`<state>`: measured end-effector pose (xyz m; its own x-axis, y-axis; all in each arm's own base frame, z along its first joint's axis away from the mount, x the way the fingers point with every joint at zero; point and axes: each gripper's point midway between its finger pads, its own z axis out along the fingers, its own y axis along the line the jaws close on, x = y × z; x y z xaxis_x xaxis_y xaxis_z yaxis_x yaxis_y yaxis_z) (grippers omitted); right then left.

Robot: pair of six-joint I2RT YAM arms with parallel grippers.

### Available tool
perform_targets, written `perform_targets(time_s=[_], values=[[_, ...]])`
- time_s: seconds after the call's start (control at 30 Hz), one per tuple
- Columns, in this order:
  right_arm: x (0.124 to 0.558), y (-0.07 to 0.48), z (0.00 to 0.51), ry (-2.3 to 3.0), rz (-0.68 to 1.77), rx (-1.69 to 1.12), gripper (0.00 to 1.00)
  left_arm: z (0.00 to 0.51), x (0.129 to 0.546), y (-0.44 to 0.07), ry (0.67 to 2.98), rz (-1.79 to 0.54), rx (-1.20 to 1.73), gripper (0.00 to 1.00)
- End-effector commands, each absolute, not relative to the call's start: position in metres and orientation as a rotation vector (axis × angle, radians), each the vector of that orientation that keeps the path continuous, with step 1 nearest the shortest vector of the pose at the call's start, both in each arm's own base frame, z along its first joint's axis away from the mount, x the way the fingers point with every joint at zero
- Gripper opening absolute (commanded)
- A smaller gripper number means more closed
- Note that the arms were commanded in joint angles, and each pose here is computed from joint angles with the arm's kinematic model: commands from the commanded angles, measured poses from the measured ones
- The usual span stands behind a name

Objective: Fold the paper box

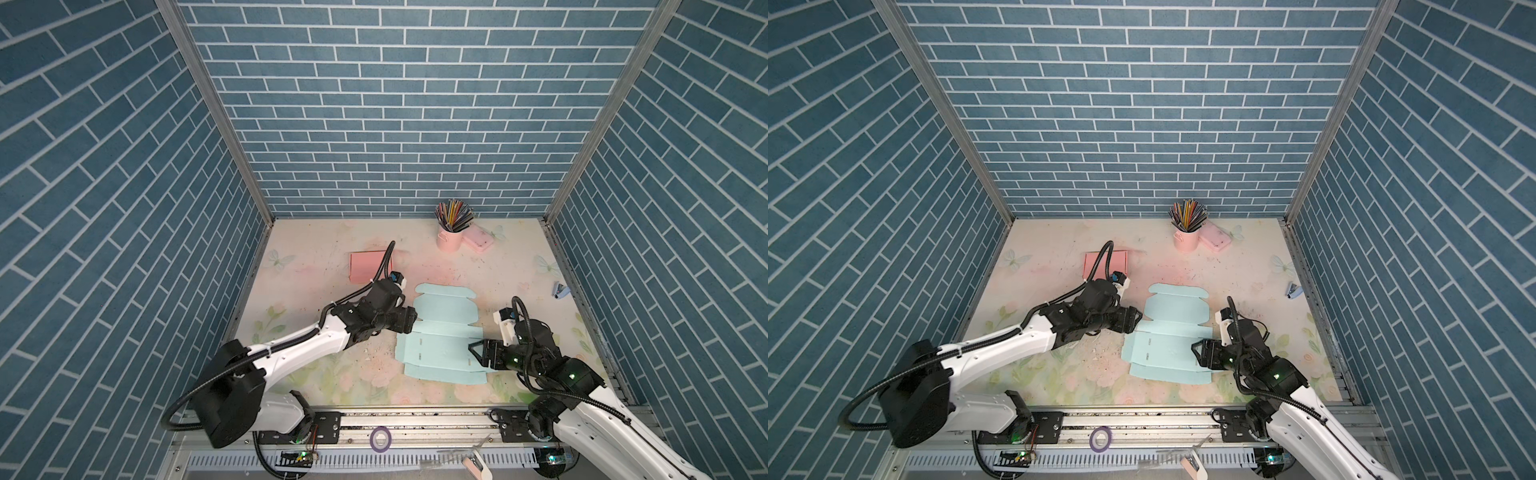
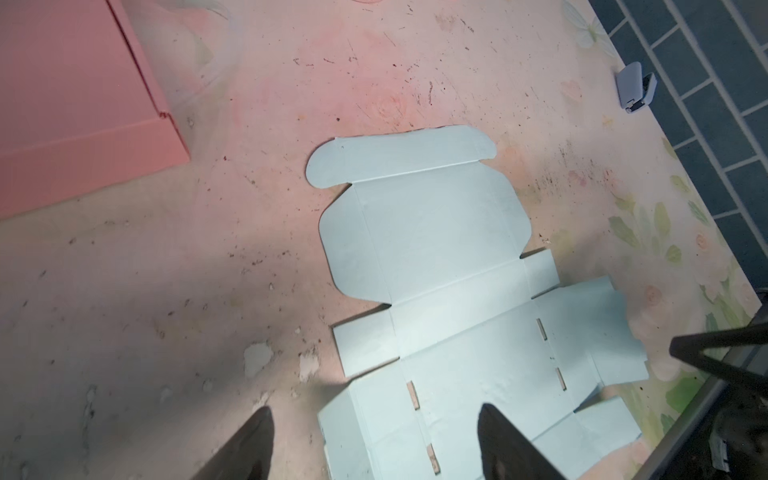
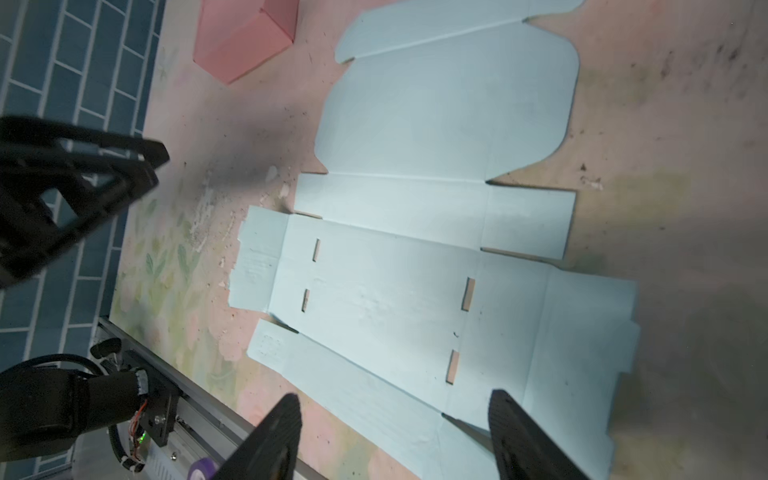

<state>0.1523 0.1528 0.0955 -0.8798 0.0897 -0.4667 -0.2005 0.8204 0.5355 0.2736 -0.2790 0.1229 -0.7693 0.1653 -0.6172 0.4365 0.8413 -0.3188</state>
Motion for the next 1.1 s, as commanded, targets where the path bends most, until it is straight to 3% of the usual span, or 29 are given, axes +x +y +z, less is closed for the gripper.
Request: perform_targets(time_s=[0.0, 0.4, 0.7, 1.07], values=[[0.15, 0.146, 0.077, 2.573, 0.752, -0.014, 0.71, 0.113, 0.291, -0.289, 2.436, -0.619, 0.577, 0.76], [0.156, 0.146, 0.054, 2.599, 0.704, -0.001, 0.69, 0.071, 0.372, -0.325, 2.468, -0.768, 0.631, 0.73], [0.161, 0.131, 0.045, 2.603, 0.58, 0.042, 0.65, 0.052, 0.415, -0.343, 2.44, -0.833, 0.652, 0.77], [0.163, 0.131, 0.043, 2.611, 0.563, 0.041, 0.62, 0.034, 0.418, -0.356, 2.462, -0.888, 0.705, 0.75]])
